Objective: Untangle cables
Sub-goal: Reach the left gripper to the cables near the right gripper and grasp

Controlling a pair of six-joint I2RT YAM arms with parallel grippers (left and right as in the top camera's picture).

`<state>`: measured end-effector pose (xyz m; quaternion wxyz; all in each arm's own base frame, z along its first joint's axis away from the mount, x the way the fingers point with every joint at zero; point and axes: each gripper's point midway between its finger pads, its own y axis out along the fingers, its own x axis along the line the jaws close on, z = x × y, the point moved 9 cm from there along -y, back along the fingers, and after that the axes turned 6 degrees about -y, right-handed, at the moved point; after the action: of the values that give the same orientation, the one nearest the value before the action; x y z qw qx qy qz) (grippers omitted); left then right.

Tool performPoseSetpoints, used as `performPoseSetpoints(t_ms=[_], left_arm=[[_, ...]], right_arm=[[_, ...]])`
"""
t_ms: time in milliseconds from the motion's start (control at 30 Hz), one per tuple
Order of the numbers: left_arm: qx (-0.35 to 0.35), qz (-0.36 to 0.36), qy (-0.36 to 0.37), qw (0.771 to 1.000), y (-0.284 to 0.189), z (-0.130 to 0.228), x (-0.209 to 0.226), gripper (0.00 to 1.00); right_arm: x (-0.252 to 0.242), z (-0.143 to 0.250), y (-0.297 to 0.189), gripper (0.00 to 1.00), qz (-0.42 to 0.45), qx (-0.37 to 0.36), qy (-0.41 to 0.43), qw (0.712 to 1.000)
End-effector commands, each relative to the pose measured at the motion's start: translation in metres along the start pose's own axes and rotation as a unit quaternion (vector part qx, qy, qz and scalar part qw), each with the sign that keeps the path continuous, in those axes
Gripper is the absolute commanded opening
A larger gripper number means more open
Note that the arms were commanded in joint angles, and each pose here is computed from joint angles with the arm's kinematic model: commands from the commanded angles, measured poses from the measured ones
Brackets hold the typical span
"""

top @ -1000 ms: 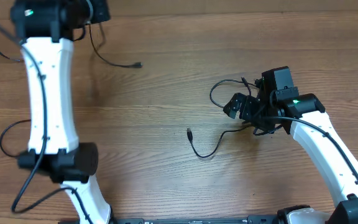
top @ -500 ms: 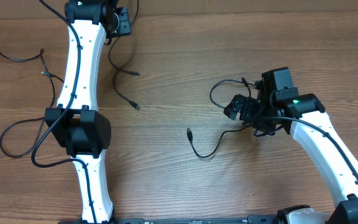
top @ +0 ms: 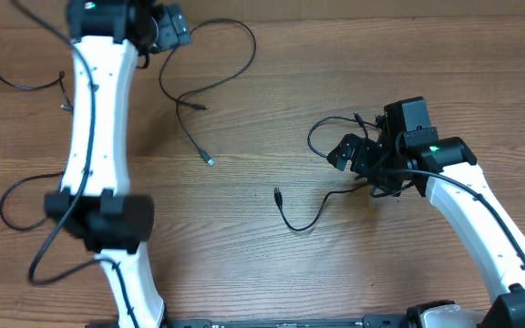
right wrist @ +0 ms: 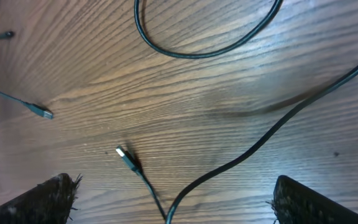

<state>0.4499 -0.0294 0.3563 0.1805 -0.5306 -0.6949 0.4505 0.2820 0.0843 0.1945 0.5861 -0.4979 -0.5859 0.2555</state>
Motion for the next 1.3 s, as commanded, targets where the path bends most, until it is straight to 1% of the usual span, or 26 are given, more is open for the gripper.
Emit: performPoseSetpoints(t_ms=[0,67,200,300,400,500,567,733,867,1000,1033,1100,1133,1167,1200,1267], left_arm=[[0.038,0.120,0.018,0.992,-0.037,0.012,-0.020,1.00],[0.069,0.146,0.046,0.986,-0.038,0.020,-0.023,1.00],[0.102,0.143,0.066,0.982,-0.039,0.037,-0.031,1.00],[0.114,0.147,0.093,0.978,-0.043,0.052,-0.048,1.00],[0.111,0.137,0.127,0.976,-0.047,0.070,-0.069,1.00],[0.096,0.117,0.167,0.974,-0.053,0.090,-0.092,1.00],[0.093,0.114,0.187,0.971,-0.057,0.102,-0.103,1.00],[0.111,0.130,0.235,0.957,-0.061,0.139,-0.132,1.00],[0.131,0.135,0.267,0.945,-0.054,0.169,-0.149,1.00],[0.153,0.136,0.294,0.934,-0.033,0.201,-0.163,1.00],[0.162,0.142,0.311,0.926,-0.027,0.213,-0.166,1.00],[0.183,0.172,0.357,0.900,-0.021,0.233,-0.173,0.99],[0.197,0.196,0.391,0.878,-0.018,0.248,-0.178,0.99],[0.207,0.218,0.430,0.851,-0.015,0.264,-0.181,0.99],[0.212,0.228,0.458,0.833,-0.013,0.276,-0.183,0.99],[0.217,0.232,0.487,0.814,-0.005,0.296,-0.184,0.99]], right_arm=[[0.008,0.003,-0.022,1.00,-0.027,-0.031,0.008,0.999],[0.013,0.006,-0.040,1.00,-0.043,-0.058,-0.003,0.997],[0.022,0.020,-0.084,1.00,-0.082,-0.123,-0.028,0.989],[0.024,0.027,-0.100,1.00,-0.095,-0.144,-0.036,0.984],[0.023,0.034,-0.107,1.00,-0.097,-0.147,-0.037,0.984],[0.018,0.040,-0.107,1.00,-0.084,-0.133,-0.027,0.987],[0.012,0.042,-0.105,1.00,-0.057,-0.129,-0.003,0.990],[-0.007,0.052,-0.114,1.00,0.019,-0.157,0.053,0.986],[-0.011,0.063,-0.132,1.00,0.020,-0.194,0.052,0.979],[-0.018,0.079,-0.147,1.00,0.025,-0.213,0.052,0.975],[-0.021,0.083,-0.149,1.00,0.031,-0.215,0.060,0.974],[-0.028,0.090,-0.152,1.00,0.051,-0.218,0.093,0.970],[-0.031,0.092,-0.153,1.00,0.058,-0.220,0.106,0.968],[-0.035,0.095,-0.153,1.00,0.070,-0.221,0.127,0.965],[-0.037,0.097,-0.153,1.00,0.078,-0.219,0.142,0.962],[-0.039,0.099,-0.153,1.00,0.082,-0.214,0.155,0.961]])
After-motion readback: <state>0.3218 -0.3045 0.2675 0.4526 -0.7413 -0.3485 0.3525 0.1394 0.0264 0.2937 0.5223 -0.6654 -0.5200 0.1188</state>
